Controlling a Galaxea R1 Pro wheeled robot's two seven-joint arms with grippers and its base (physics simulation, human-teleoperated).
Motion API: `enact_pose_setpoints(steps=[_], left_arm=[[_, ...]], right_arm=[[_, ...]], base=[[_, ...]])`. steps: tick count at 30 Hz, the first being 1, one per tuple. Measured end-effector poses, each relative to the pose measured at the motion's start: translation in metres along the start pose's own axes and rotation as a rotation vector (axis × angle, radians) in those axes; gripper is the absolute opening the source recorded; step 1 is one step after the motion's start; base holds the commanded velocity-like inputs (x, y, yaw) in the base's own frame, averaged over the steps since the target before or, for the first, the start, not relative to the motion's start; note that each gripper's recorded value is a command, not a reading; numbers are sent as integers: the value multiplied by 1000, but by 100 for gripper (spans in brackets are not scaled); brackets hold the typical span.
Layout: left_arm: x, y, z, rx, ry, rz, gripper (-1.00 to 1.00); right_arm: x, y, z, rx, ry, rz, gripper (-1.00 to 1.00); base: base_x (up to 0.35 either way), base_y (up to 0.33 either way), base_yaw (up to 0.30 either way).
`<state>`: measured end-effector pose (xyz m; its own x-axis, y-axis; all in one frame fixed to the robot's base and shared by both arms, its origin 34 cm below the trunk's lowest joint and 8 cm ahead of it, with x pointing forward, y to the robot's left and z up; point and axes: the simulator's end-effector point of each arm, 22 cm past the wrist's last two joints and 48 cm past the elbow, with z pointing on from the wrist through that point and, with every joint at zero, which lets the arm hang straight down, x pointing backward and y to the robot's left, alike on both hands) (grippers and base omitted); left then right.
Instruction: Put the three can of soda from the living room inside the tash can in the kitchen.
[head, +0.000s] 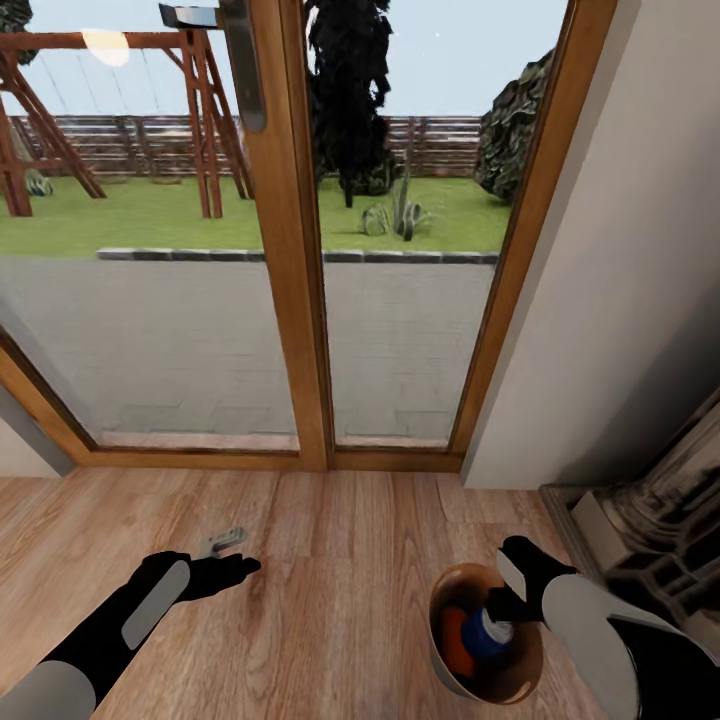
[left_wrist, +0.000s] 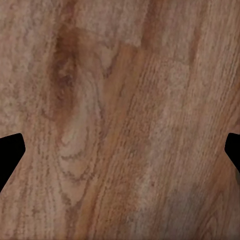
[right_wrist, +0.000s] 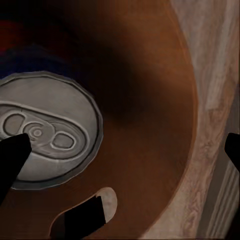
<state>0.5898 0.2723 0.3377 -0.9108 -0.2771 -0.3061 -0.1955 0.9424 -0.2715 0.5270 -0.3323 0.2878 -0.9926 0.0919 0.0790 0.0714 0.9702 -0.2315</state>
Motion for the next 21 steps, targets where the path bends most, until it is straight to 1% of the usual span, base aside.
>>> enact_pose_setpoints(steps=[2, 5, 6, 9, 10, 11, 13, 14, 17, 21], left_arm=[[0, 0, 0, 0, 0, 0, 100], [0, 0, 0, 1, 0, 0, 100], [0, 0, 0, 1, -1, -1, 100], [0, 0, 0, 1, 0, -1, 100], [0, 0, 0, 1, 0, -1, 100], [0, 0, 0, 2, 0, -1, 100], [0, 0, 0, 2, 0, -2, 100], [-1, -1, -2, 3, 0, -1, 100], [-5, -5, -7, 9, -1, -1, 100], [-10, -10, -15, 22, -1, 0, 100]], right_arm=[[-7, -3, -7, 2, 1, 6, 100], [-28, -13, -27, 9, -10, 17, 100], [-41, -19, -41, 16, -20, 25, 100], [-65, -25, -66, 17, -67, 44, 100], [-76, -25, -78, 16, -98, 53, 100], [-87, -25, -88, 13, -140, 64, 100], [-95, -21, -96, 8, -169, 68, 100], [-100, -15, -104, 0, -188, 69, 100], [-105, -6, -118, -7, -208, 61, 100], [-108, -3, -130, 9, -218, 45, 100]], base=[[0, 0, 0], [0, 0, 0], [0, 0, 0], [0, 0, 0], [0, 0, 0], [0, 0, 0], [0, 0, 0], [0, 0, 0], [0, 0, 0], [0, 0, 0]])
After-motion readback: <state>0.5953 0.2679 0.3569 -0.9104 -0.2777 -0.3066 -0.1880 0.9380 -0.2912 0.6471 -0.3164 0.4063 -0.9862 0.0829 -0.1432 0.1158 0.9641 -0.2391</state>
